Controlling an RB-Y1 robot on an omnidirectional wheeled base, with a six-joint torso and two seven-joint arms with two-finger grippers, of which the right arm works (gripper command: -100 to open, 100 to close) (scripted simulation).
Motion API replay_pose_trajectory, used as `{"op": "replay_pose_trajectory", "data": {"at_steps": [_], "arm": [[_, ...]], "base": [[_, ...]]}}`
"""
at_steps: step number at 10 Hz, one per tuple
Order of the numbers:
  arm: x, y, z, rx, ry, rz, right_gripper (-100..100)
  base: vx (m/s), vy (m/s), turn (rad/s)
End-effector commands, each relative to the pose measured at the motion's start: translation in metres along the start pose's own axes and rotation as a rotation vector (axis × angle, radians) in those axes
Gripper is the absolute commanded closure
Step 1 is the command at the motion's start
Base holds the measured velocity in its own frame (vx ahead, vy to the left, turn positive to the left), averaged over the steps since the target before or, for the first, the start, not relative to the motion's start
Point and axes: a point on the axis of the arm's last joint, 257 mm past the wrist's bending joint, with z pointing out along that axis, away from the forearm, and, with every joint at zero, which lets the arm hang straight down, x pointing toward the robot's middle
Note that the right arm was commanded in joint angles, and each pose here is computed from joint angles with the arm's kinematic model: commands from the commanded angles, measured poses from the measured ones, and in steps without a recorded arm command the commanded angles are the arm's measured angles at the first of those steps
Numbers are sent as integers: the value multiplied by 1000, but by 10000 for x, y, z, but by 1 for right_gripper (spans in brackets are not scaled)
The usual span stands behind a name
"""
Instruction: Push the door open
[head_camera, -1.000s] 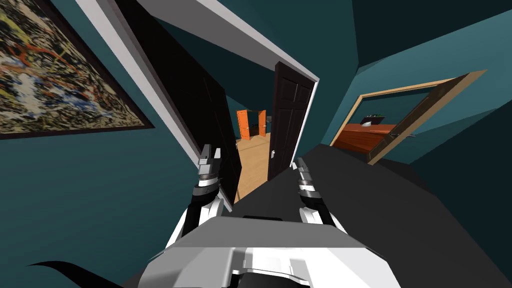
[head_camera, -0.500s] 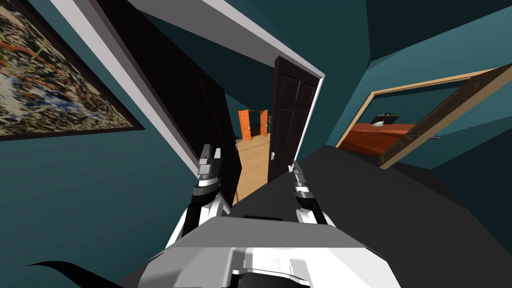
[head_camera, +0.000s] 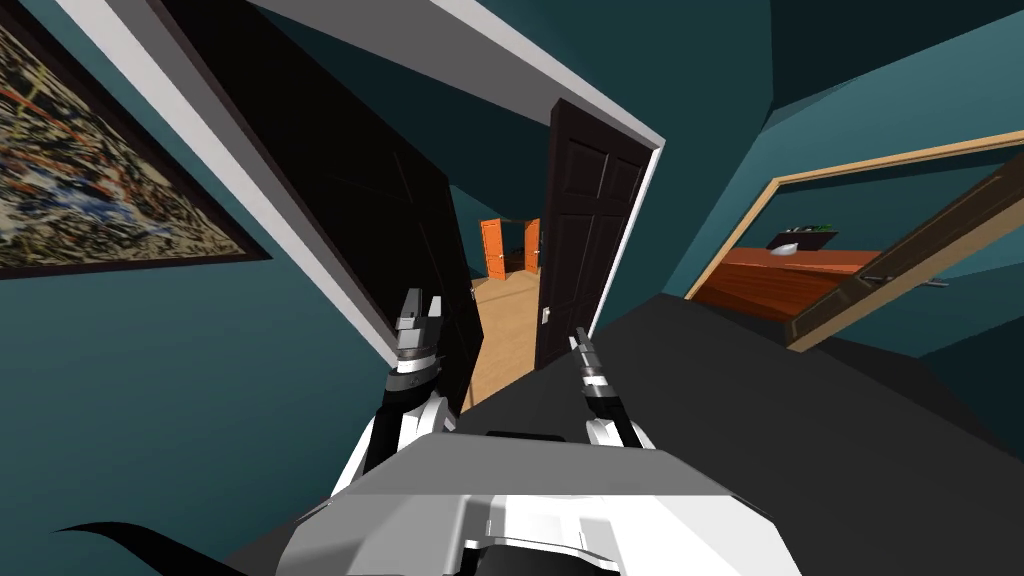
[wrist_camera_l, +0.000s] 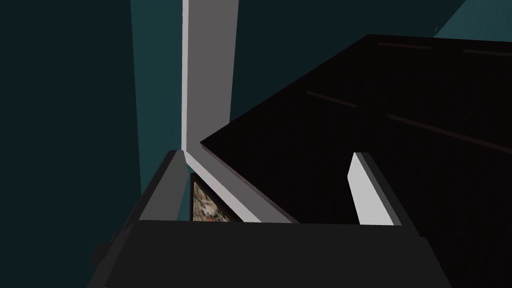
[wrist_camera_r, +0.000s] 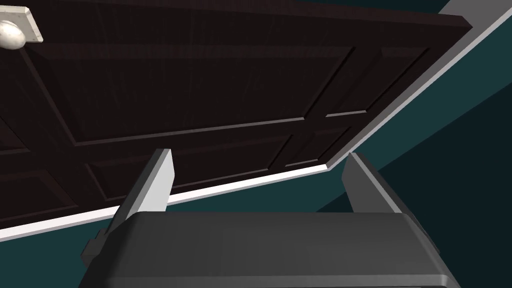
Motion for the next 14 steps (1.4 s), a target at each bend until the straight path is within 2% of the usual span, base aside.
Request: {"op": "replay_pose_trajectory", "data": {"at_steps": [1, 7, 8, 14], "arm": [[71, -126, -29, 22, 14, 9, -100], [321, -622, -144, 102, 64, 38, -100], [322, -636, -152, 106, 64, 38, -100], [564, -1083, -316, 186, 114, 61, -100]], "base": [[84, -107, 94], [81, -102, 87], [41, -74, 36], [72, -92, 81]]}}
